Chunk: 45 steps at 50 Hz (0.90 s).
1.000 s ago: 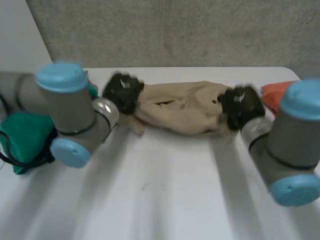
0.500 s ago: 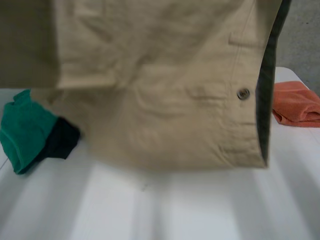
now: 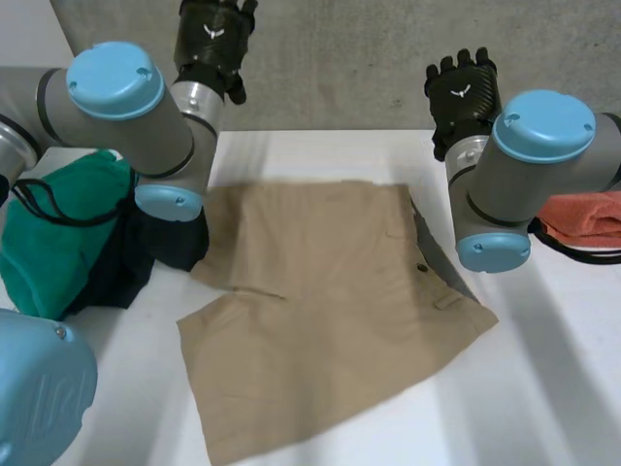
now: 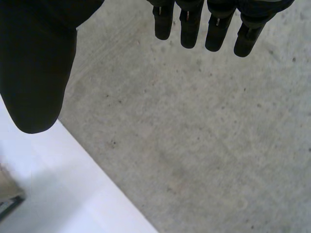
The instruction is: Fold the laundry.
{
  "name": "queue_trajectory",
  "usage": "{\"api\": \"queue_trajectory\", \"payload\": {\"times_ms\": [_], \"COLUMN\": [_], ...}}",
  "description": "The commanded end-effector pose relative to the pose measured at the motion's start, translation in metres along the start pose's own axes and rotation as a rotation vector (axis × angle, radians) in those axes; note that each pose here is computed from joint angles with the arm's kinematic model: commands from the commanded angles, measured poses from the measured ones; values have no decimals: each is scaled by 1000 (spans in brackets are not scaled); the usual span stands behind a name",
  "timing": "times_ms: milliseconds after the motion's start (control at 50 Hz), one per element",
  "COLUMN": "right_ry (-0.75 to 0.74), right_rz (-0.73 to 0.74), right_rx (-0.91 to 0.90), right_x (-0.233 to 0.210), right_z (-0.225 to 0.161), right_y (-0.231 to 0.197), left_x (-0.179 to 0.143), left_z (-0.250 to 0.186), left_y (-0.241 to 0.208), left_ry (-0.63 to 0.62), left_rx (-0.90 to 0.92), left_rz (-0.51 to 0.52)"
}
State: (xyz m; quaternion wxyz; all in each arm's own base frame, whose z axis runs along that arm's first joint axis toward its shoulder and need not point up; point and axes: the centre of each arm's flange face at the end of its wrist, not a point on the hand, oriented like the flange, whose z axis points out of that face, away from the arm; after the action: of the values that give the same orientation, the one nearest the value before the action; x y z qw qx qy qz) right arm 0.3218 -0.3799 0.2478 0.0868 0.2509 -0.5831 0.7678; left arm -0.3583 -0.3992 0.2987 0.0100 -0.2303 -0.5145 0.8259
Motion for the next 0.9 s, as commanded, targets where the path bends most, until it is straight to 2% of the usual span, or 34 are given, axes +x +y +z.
{"api": "queue_trajectory", "payload": {"times_ms": [20,80,160,320,400,480,640,900], "right_ry": [-161,-341,-497,-642,-742,-780,-744,-731], "right_rz": [-54,-93,-126,-212,-251,-236,-196,-164], "right_rx": [-29,-86,-224,-379,-379,-361,-326,-338], "right_x": [19,20,30,40,39,38,31,26], "right_z": [-37,-65,-92,-129,-147,-155,-153,-152], "right_y": [-33,-32,0,57,81,95,117,127], "left_x": [4,0,-1,7,11,19,26,31], "left_z": [-34,-56,-118,-227,-284,-322,-362,-361], "left_y": [-23,-29,-28,-28,-12,-7,-1,4], "left_ry": [47,86,174,299,373,447,520,509], "left_rx": [-146,-231,-415,-621,-758,-826,-913,-877], "left_rz": [-18,-19,-33,-99,-86,-72,-71,-80]}}
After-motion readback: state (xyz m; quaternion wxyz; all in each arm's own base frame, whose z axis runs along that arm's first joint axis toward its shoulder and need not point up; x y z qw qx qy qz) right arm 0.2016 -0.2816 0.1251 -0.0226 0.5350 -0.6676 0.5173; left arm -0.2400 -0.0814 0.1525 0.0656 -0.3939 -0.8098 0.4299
